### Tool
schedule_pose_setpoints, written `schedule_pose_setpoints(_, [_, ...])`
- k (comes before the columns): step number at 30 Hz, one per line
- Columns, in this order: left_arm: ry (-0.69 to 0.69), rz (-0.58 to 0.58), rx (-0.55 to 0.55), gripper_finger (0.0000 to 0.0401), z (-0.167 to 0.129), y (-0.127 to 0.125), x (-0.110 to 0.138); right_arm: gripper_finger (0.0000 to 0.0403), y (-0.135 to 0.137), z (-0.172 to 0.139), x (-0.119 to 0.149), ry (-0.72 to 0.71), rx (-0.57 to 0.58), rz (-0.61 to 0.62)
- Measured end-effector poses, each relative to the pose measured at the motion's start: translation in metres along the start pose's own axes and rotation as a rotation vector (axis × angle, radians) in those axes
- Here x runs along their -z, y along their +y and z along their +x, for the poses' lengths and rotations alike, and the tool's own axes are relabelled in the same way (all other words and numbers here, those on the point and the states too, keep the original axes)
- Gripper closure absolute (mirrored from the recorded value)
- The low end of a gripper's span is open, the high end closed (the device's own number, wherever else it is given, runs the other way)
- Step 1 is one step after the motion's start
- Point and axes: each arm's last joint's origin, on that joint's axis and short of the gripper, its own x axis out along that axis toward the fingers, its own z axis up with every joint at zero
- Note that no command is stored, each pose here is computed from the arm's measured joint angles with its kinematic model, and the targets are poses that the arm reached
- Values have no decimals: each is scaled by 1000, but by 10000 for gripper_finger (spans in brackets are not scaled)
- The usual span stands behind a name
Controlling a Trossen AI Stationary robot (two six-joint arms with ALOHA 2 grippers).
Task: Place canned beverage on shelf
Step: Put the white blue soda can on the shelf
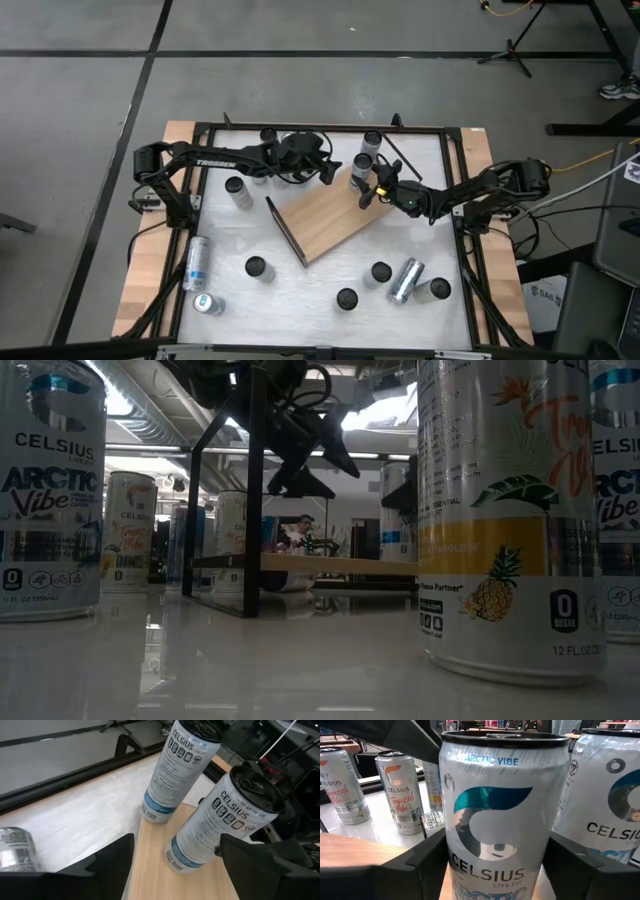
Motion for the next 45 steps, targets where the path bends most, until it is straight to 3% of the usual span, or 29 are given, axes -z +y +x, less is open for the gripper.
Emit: schedule_pose_setpoints(45, [4,2,3,113,0,-2,1,118,0,0,1,5,-8,-2])
